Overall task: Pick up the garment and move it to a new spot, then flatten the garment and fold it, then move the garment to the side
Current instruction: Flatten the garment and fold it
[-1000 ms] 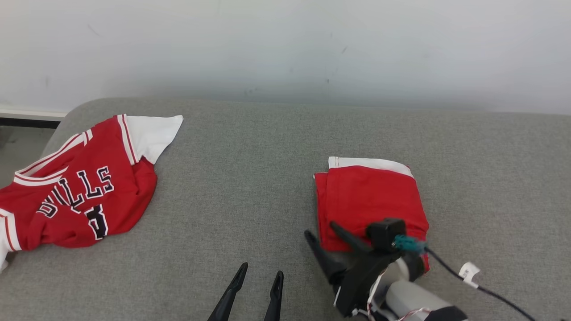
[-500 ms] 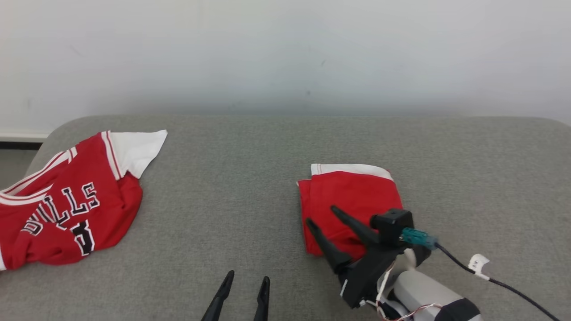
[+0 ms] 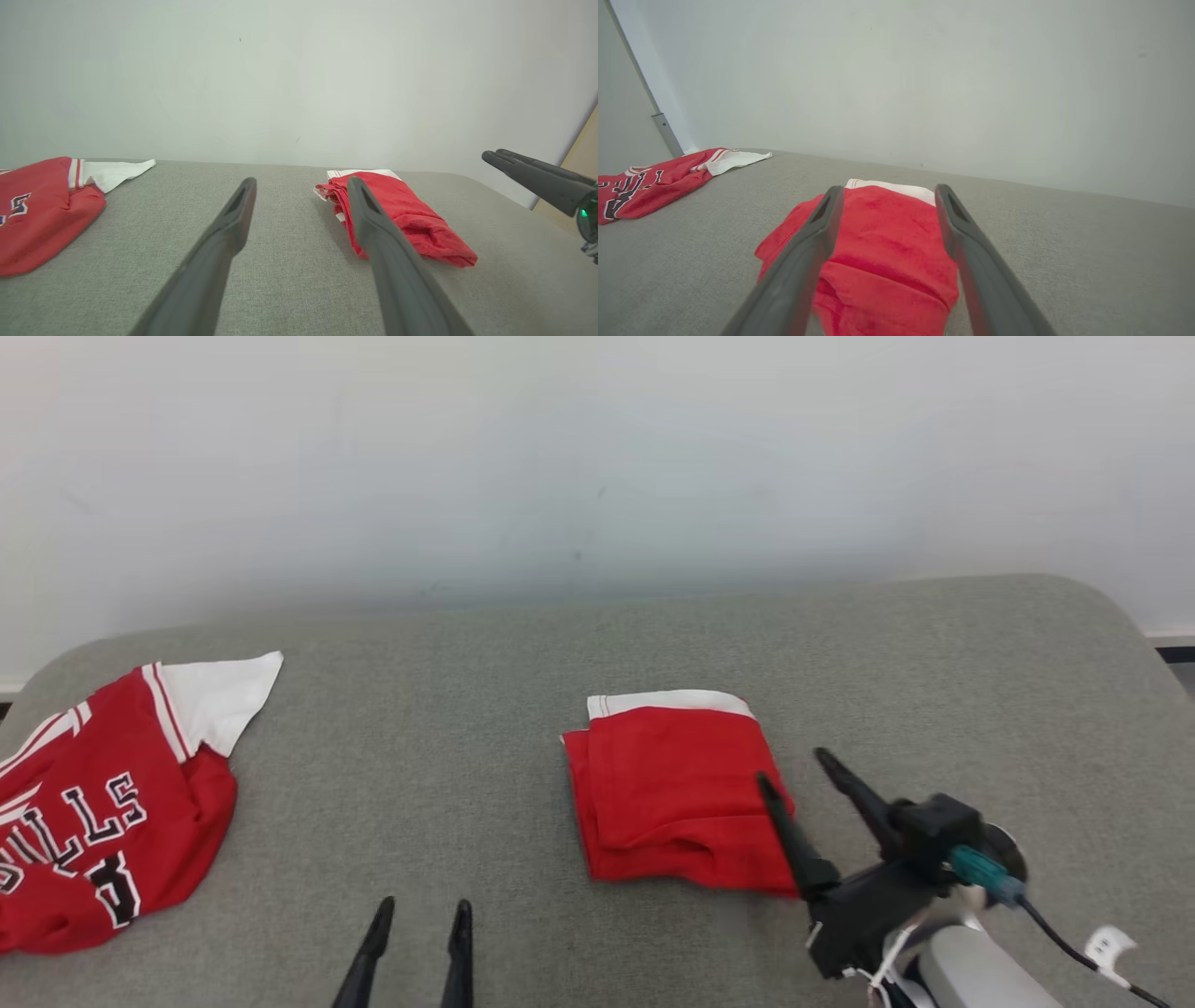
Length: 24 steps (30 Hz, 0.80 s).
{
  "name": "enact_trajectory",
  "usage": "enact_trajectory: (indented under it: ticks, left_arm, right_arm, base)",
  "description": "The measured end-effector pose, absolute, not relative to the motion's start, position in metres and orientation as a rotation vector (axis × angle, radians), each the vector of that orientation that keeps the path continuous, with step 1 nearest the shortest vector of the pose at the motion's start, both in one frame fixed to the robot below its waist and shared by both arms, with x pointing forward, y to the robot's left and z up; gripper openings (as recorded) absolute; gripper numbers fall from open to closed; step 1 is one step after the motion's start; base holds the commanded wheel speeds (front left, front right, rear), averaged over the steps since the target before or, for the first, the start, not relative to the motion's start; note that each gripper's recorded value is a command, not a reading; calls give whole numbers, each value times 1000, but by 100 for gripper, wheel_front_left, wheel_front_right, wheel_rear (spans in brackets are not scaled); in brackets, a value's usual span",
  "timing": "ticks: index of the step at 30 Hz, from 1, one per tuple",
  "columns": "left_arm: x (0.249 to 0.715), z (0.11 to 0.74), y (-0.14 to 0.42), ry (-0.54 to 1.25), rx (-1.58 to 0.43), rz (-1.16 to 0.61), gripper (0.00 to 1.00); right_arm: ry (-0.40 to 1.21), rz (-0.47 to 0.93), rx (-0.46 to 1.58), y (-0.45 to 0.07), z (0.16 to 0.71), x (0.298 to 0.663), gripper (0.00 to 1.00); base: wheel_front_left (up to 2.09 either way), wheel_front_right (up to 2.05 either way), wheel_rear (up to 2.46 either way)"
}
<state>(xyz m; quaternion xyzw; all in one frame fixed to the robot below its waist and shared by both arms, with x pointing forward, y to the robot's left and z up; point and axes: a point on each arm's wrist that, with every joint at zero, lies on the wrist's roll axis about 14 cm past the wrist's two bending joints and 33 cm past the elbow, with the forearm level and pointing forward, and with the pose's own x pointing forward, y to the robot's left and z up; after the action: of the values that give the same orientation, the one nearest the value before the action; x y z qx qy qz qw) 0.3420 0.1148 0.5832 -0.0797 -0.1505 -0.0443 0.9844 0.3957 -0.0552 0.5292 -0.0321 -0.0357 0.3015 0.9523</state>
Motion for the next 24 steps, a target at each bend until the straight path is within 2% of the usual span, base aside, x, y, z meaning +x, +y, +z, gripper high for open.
enact_trajectory:
  ticks: [11,24]
  left_arm:
    - [338,584,127,-312,-134,-80,100]
    - [320,571,152,-287,-66,-15,100]
  right_arm:
    - [-152,401,-26,-115,543,376,100]
    - [-138,370,28,-121,530,336,100]
  base:
    - [0,0,0]
    - [0,0,0]
